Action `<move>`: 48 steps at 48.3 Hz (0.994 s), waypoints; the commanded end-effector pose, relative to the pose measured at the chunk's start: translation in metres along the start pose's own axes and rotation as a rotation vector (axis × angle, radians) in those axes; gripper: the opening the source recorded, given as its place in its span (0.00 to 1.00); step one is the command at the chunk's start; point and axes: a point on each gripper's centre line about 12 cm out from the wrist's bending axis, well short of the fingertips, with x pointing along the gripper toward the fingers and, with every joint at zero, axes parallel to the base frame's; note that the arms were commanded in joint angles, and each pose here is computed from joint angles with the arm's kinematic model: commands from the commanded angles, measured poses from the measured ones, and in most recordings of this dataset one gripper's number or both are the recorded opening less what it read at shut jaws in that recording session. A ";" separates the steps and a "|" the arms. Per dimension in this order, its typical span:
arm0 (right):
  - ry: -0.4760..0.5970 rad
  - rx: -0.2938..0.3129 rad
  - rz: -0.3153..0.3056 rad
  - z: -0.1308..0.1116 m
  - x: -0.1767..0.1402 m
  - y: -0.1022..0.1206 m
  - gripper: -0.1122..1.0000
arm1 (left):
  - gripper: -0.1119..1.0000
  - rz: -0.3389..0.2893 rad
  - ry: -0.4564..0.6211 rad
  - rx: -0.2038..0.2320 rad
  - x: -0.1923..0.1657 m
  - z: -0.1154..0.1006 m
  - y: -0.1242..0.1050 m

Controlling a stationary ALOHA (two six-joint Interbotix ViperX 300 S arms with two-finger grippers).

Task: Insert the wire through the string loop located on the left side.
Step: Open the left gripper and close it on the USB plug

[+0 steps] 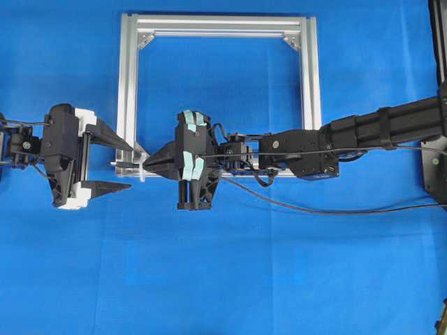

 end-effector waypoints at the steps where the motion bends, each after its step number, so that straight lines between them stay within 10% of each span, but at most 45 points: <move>1: -0.043 0.001 0.006 0.017 -0.002 0.002 0.11 | 0.88 0.000 -0.025 -0.001 0.000 0.006 0.000; 38: -0.041 0.001 0.006 0.017 -0.002 0.002 0.11 | 0.86 0.001 -0.020 0.005 0.000 0.005 0.000; 48: -0.036 0.001 0.005 0.016 -0.002 0.002 0.11 | 0.53 0.000 -0.012 0.010 0.002 0.006 0.000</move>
